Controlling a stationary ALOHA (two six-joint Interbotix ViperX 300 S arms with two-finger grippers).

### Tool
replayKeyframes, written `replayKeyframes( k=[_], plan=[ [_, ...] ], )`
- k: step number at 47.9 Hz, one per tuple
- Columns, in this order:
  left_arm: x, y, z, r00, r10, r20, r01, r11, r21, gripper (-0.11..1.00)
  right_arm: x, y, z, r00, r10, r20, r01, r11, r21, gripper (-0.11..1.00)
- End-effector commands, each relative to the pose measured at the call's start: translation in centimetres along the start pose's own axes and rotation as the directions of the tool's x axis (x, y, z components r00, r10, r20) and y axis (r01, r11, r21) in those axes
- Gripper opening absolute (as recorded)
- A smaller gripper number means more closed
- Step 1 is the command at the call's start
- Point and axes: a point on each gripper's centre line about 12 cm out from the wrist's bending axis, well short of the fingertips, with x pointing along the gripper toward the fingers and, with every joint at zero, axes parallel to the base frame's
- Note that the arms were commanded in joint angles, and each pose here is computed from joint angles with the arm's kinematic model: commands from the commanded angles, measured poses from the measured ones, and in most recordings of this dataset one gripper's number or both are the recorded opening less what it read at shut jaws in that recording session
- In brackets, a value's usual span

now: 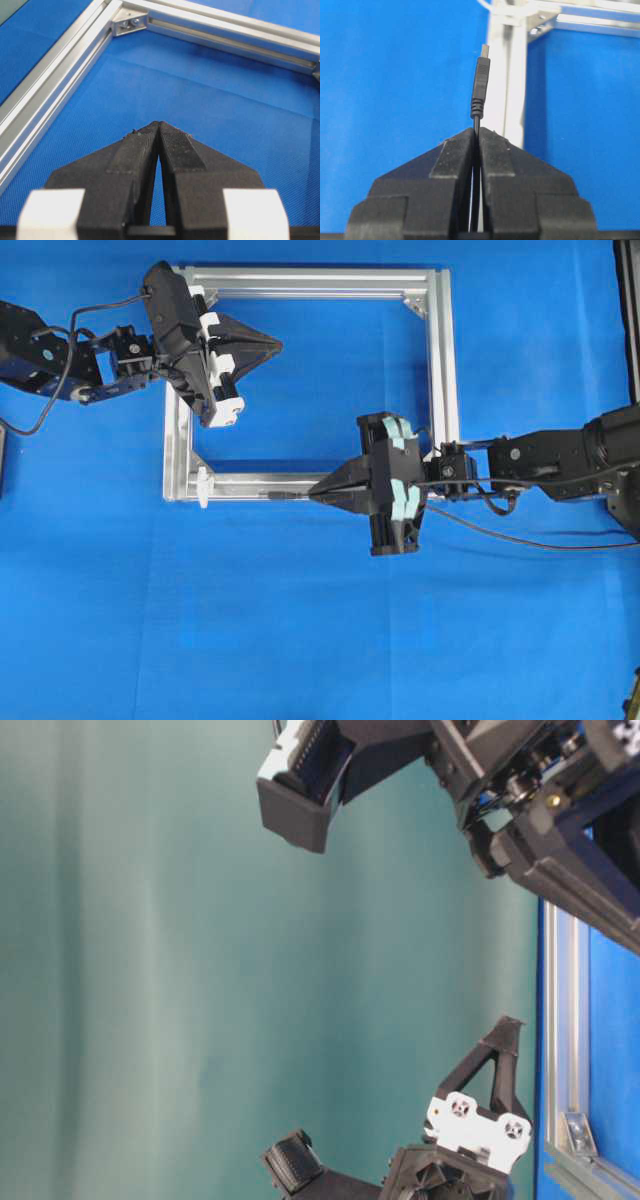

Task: Insert the wire through the string loop located on the left side.
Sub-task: 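Lift the cable with the right gripper and move it toward the frame corner, then push the USB plug through the white zip-tie loop with the right gripper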

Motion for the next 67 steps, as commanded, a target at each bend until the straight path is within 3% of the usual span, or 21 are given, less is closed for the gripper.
replayKeyframes(
  k=[1,19,44,67],
  plan=[
    [-0.2,-0.2,1.4,0.999,-0.005,0.043,0.006,1.000,-0.002,0.00,-0.4,-0.3,1.5,0.999,-0.005,0.045,0.005,1.000,0.000,0.01],
    [-0.2,-0.2,1.5,0.999,-0.006,0.044,0.006,1.000,-0.001,0.00,0.1,-0.1,1.9,0.999,0.000,0.052,0.000,1.000,-0.002,0.01],
    [-0.2,-0.2,1.4,0.999,-0.007,0.043,0.006,1.000,0.000,0.00,4.2,0.5,3.6,0.999,0.008,0.045,-0.008,1.000,-0.005,0.01],
    [-0.3,-0.2,1.4,0.999,-0.006,0.041,0.006,1.000,0.000,0.00,4.3,0.5,3.6,0.999,0.008,0.045,-0.008,1.000,-0.005,0.00]
  ],
)
